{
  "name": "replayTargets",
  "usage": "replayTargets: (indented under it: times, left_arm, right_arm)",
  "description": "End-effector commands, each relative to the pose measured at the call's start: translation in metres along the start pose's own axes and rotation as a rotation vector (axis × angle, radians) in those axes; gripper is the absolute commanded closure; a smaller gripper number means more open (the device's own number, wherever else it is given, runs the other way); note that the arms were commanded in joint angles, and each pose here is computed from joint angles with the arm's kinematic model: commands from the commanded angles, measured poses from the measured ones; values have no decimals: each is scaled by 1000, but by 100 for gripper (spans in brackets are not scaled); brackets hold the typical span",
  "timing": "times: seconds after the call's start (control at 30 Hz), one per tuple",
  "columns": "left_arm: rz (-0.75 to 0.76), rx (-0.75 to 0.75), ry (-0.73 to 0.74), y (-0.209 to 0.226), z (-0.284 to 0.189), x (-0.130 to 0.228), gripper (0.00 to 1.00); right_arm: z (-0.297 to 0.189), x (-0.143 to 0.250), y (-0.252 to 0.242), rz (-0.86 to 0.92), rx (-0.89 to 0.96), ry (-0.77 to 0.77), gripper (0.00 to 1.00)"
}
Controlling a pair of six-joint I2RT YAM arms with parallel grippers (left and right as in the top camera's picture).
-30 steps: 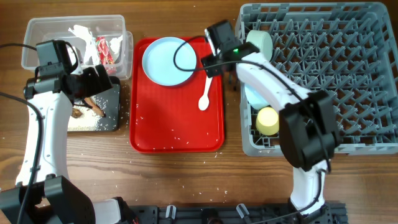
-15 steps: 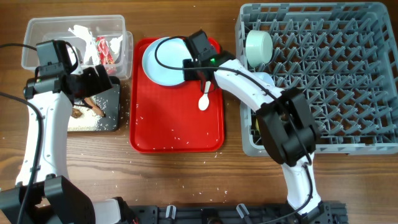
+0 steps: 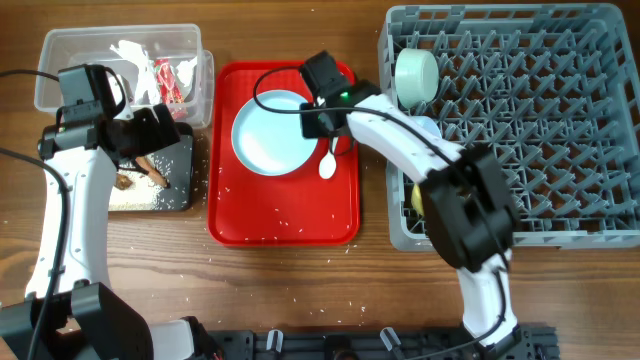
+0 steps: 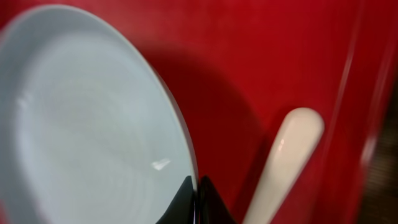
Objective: Sort waste into correct bins and load items into the dishwasher rack
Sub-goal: 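Lift the plate and stand it upright at the rack's back, then grasp the white plastic spoon on the red tray with right gripper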
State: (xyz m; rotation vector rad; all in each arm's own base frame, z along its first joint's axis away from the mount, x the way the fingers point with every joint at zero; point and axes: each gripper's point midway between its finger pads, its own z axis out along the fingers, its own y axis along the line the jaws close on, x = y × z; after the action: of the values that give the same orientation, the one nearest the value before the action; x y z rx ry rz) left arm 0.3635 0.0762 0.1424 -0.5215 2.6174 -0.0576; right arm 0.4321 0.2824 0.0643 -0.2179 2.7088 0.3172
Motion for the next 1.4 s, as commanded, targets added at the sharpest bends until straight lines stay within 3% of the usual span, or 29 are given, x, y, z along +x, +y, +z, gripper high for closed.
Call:
replayTargets:
  times: [0.0,0.1,0.17,0.23,0.33,0.5,0.67,0.77,0.8,0.83,0.87,0.9,1.03,1.1,1.3,1.37]
  left_arm:
    - [12,9,-33,-1,-9,-8,0]
    - [12,9,-33,-1,-9,-8,0]
    - [12,9,-33,-1,-9,-8,0]
    - [12,9,-33,-1,-9,-8,0]
    - [12,9,-33,-1,-9,-8,0]
    - [12,9,-33,-1,-9,-8,0]
    - [12,9,-33,-1,-9,-8,0]
    - [11,8,-33,-1,-9,-8,0]
    - [12,9,-33,-1,-9,-8,0]
    - [12,9,-33,-1,-9,-8,0]
    - [12,9,-33,-1,-9,-8,0]
    - [12,9,-33,-1,-9,-8,0]
    - [12,9,-33,-1,-9,-8,0]
    - [12,9,-33,-1,-9,-8,0]
    - [12,9,-33,-1,-9,-8,0]
    - [12,9,-33,-1,-9,-8,0]
  right_arm:
    - [-148,-65,-22,-10,92,-332,96]
    - [-298,-79,-106,60,448,-624,96]
    - [-345,-69,-152,83,641,-666,96]
    - [-374,-56,-208,79,941,-607,96]
    - [-359,-56,-240,38,1132,-519,96]
    - [-272,-83,-278,-118,1229,-352,96]
    - [-224,-84,-297,-177,1246,-246,96]
    - [-199,-83,-294,-223,1143,-222,96]
    - [-193,-85,-290,-232,1105,-228,90]
    - [-188,-87,-286,-240,1066,-238,65]
    - [-188,-88,-286,-202,1057,-268,9]
    - [-191,-90,-285,-170,1056,-293,0]
    - [-224,-88,-269,-131,1020,-359,0]
    - [-242,-86,-246,-128,900,-411,0]
    - [-226,-69,-111,-113,82,-445,0]
    - [-207,-62,-80,-111,-35,-392,0]
